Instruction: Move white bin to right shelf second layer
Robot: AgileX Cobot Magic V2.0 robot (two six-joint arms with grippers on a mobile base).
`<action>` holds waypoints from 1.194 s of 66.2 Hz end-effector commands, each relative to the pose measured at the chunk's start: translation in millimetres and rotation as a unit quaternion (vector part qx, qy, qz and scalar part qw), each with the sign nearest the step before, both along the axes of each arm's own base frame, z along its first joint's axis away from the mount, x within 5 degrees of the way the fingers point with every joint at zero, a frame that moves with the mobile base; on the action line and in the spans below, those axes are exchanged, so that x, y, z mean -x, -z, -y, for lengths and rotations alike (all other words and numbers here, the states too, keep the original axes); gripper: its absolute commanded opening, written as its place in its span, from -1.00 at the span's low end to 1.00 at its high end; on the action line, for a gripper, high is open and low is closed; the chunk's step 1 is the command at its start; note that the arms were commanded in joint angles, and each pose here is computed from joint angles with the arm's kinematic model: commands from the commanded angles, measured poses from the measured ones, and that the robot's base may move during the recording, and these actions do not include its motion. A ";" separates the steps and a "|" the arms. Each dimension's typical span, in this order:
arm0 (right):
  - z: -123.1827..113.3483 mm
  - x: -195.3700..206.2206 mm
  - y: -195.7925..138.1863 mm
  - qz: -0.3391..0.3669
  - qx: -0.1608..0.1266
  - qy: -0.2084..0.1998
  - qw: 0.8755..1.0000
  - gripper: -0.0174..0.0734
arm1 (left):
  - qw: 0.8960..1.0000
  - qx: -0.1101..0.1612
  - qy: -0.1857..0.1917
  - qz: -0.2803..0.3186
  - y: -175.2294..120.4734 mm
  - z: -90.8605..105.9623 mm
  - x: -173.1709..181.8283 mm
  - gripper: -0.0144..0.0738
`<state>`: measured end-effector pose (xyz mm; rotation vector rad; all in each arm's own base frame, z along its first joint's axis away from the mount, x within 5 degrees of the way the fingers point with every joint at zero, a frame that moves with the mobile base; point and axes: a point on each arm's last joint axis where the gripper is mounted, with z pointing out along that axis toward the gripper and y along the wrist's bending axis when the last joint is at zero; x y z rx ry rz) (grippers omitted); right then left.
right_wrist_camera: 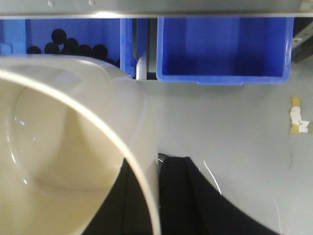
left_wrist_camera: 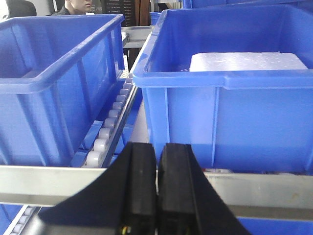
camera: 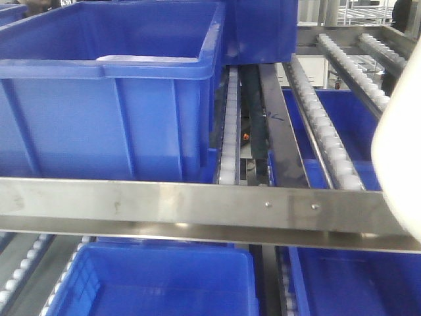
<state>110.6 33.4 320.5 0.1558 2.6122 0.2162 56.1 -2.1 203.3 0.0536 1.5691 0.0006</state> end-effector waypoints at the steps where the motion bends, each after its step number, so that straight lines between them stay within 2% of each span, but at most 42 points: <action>1: -0.4 -3.9 -10.9 0.039 -0.008 -0.002 0.999 -0.46 | 0.999 0.006 -0.001 0.033 3.8 -0.3 -0.1 -0.48; 37: -0.4 -4.2 -11.1 0.041 -0.009 -0.002 0.999 -0.46 | 0.999 0.006 -0.001 0.033 3.8 -0.3 -0.1 -0.48; 39: 0.0 -5.2 -11.7 0.048 -0.006 -0.002 0.999 -0.46 | 0.999 0.006 -0.001 0.033 3.8 -0.3 -0.1 -0.48; 43: 3.6 -8.6 -13.7 0.071 0.019 -0.002 0.997 -0.46 | 0.999 0.006 -0.001 0.033 3.8 -0.3 -0.1 -0.48; 48: 5.3 -10.1 -14.8 0.082 0.029 -0.001 0.996 -0.46 | 0.999 0.006 -0.001 0.033 3.8 -0.3 -0.1 -0.48; 79: 4.9 -11.3 -15.8 0.090 0.028 -0.002 0.996 -0.46 | 0.999 0.006 -0.001 0.033 3.8 -0.3 -0.1 -0.48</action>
